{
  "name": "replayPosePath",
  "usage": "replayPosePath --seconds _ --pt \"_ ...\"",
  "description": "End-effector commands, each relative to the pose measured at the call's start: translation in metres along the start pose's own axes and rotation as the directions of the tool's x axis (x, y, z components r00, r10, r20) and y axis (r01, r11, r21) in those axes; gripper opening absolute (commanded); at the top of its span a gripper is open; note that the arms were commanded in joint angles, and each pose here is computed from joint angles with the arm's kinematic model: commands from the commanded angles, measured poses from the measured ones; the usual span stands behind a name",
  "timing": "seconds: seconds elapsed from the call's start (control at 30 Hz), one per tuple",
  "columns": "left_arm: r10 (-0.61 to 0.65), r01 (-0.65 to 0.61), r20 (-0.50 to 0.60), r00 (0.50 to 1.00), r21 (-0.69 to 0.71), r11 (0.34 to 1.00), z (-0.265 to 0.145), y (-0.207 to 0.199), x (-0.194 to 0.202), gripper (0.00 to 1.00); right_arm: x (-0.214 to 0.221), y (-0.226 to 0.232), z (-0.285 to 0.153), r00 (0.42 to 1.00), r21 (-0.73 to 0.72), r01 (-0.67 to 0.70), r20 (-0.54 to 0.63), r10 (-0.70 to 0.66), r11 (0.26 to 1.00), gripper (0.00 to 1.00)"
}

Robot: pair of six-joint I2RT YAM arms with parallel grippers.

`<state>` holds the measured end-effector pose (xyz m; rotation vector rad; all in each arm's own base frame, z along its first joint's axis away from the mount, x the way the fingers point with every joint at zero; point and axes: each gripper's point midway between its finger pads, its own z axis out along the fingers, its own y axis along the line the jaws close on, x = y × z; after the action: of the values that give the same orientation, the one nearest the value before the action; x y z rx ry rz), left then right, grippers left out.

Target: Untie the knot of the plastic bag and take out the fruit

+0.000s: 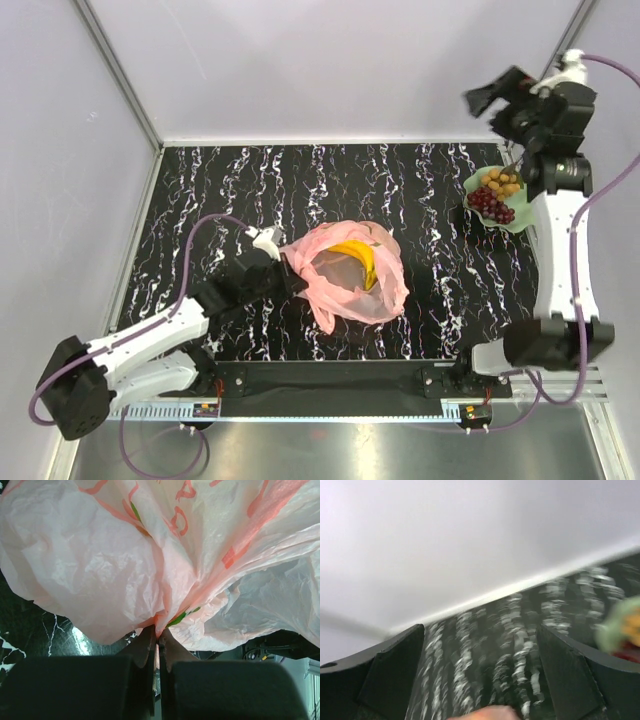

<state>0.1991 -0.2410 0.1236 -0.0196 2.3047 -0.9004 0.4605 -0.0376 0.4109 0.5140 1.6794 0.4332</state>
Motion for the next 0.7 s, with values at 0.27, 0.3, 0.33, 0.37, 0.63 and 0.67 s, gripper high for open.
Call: replayPosePath --seconds 0.27,0.3,0.33,0.37,0.63,0.67 --pt "0.013 -0.008 -0.022 1.000 0.201 0.980 0.038 -0.041 0.022 0.00 0.164 0.166 -0.187 0.912 -0.634 0.061 -0.279 -0.302 0.771 1.00" --pt "0.013 -0.007 -0.024 1.000 0.212 0.977 0.041 -0.044 0.023 0.00 0.175 0.168 -0.195 0.897 -0.654 0.049 -0.305 -0.321 0.755 1.00" --pt "0.012 -0.009 -0.012 1.000 0.233 0.972 0.044 -0.052 0.018 0.00 0.197 0.169 -0.208 0.862 -0.674 0.030 -0.356 -0.361 0.738 0.99" --pt "0.011 -0.006 -0.019 1.000 0.235 0.972 0.047 -0.054 0.018 0.00 0.207 0.169 -0.215 0.842 -0.676 0.030 -0.379 -0.383 0.736 1.00" --pt "0.002 0.002 -0.016 1.000 0.223 0.975 0.069 -0.062 0.012 0.00 0.283 0.150 -0.254 0.712 -0.660 0.085 -0.484 -0.509 0.747 1.00" --pt "-0.002 0.006 -0.017 1.000 0.221 0.975 0.070 -0.063 0.011 0.00 0.288 0.146 -0.250 0.707 -0.641 0.112 -0.486 -0.515 0.759 1.00"
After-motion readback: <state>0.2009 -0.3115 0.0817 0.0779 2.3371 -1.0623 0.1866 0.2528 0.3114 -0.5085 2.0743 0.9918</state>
